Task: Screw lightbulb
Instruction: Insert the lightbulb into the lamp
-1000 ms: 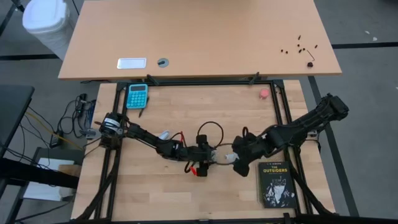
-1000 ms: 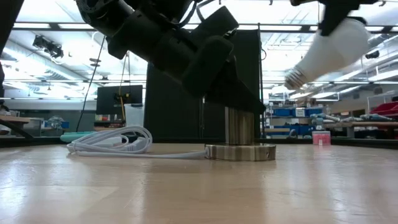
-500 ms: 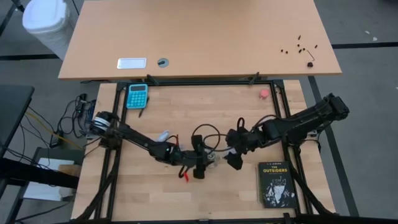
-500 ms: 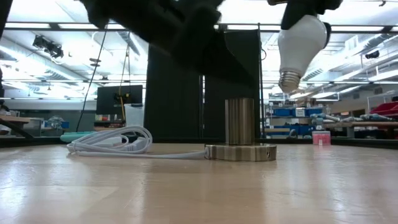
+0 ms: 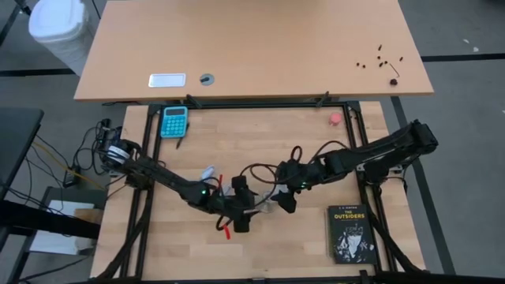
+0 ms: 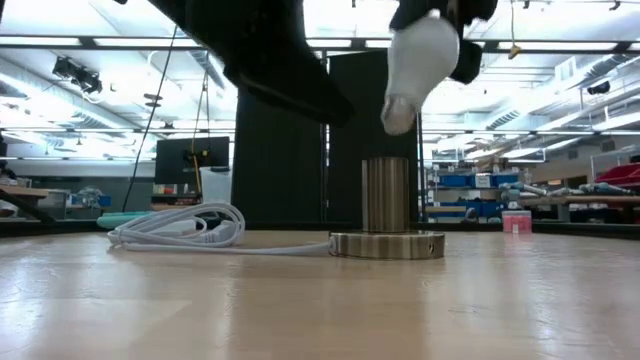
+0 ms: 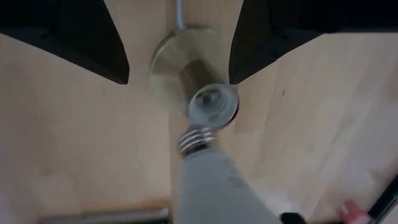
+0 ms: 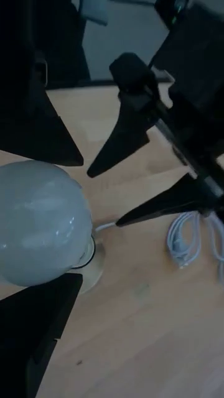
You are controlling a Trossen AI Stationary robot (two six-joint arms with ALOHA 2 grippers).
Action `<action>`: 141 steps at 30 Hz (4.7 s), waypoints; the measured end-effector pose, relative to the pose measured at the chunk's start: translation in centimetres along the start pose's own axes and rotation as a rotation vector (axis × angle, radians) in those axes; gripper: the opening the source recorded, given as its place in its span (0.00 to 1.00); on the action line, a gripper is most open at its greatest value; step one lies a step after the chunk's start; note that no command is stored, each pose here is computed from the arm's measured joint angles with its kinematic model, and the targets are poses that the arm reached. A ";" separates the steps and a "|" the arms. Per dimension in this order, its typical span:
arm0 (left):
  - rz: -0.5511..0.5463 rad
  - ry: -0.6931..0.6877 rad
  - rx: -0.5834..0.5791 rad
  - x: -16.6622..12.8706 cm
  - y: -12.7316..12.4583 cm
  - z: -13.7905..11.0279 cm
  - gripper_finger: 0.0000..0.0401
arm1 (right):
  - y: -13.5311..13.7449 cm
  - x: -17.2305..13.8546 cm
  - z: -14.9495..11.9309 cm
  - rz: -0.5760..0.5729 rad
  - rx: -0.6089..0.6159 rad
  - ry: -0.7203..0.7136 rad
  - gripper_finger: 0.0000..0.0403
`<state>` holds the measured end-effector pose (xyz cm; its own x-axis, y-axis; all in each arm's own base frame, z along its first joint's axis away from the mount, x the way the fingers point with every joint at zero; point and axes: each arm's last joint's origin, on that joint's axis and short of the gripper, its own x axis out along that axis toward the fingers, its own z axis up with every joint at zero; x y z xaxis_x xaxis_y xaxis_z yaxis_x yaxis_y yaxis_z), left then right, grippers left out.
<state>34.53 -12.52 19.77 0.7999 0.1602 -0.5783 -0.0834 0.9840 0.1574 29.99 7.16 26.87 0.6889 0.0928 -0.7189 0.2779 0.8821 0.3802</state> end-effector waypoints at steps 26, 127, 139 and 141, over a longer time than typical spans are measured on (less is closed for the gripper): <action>0.015 -0.005 -0.099 0.6 0.2 -2.6 0.70 | 0.0 2.8 2.8 -0.111 -0.104 0.117 0.76; -0.044 -0.142 -0.339 -0.6 -2.3 -2.2 0.70 | -7.8 2.2 -18.1 -0.245 -0.432 0.104 0.77; -0.043 -0.142 -0.338 -0.6 -2.3 -2.2 0.70 | -8.4 2.5 -18.1 -0.238 -0.450 0.042 0.77; -0.043 -0.141 -0.338 -0.6 -2.3 -2.2 0.70 | -8.4 2.6 -18.0 -0.226 -0.496 0.050 0.77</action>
<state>32.96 -14.73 17.95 0.8792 0.1287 -0.4588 -0.2202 0.9636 -0.1517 17.38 8.26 11.33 0.6124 -0.1136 -0.7823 0.0581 0.9934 -0.0987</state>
